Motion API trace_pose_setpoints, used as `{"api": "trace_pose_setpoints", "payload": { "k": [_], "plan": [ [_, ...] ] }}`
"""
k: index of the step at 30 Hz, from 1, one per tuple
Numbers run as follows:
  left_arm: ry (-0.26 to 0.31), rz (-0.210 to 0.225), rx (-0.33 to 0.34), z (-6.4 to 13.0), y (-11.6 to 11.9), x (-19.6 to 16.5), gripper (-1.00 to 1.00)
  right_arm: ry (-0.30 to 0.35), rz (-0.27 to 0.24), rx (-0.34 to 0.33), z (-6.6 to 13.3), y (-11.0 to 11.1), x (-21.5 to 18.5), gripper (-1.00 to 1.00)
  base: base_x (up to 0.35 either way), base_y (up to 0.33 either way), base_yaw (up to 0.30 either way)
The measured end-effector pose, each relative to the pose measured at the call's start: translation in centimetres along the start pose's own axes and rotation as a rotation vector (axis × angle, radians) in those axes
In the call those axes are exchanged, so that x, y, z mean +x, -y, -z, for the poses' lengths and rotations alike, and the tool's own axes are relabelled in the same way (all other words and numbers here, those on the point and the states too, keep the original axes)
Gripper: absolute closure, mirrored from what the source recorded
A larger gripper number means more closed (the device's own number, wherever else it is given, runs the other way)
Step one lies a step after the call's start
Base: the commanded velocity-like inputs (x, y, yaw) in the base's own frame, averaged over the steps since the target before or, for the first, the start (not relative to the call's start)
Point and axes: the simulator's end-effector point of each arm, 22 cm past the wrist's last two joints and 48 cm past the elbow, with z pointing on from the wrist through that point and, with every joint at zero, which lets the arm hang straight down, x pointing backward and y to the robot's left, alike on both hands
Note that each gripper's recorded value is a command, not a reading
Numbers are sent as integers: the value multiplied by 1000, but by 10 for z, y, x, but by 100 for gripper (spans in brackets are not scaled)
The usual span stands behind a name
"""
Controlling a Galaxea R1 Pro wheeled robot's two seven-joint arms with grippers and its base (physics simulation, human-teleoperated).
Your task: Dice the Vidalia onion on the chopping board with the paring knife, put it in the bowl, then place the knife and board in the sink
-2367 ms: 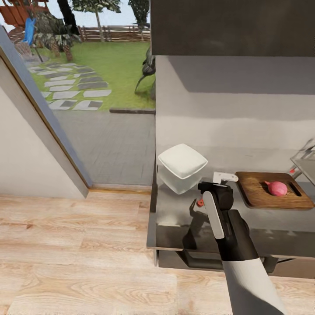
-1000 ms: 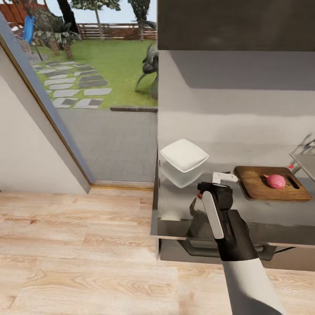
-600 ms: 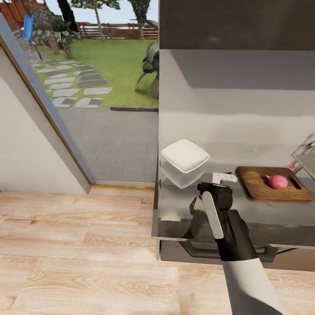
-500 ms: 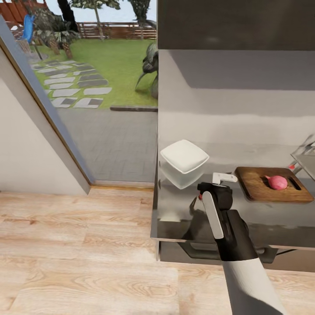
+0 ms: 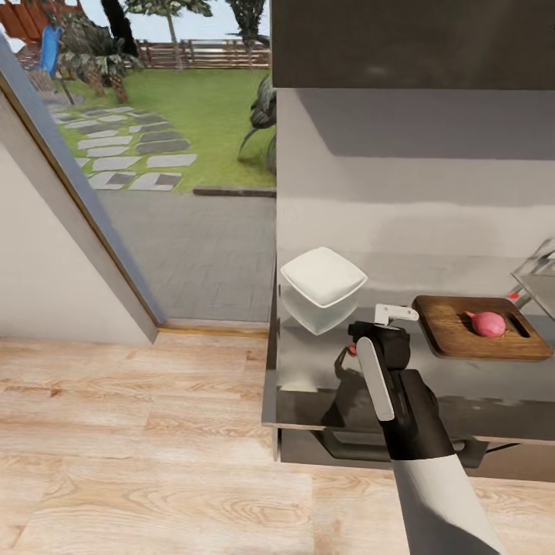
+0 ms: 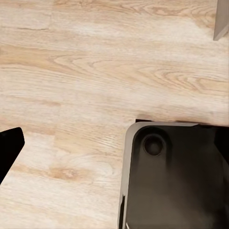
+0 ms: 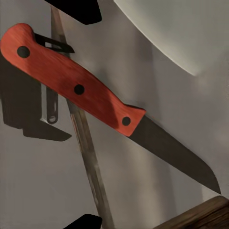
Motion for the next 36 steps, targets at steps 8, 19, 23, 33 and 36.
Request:
{"api": "trace_pose_setpoints", "payload": {
  "k": [8,19,23,33,36],
  "plan": [
    [-4,0,0,1,0,1,-100,-5,1,-1,-2,-1,2,-100,0,0,0],
    [-19,-3,0,2,0,6,-100,-38,15,1,-12,-5,17,-100,0,0,0],
    [-26,-9,14,3,4,8,-100,-44,17,0,-14,-6,20,-100,0,0,0],
    [-37,-13,20,5,6,12,-100,-55,21,-1,-18,-9,26,-100,0,24,0],
    [-38,-14,20,5,6,12,-100,-56,21,-1,-18,-9,26,-100,0,68,0]
  ]
}}
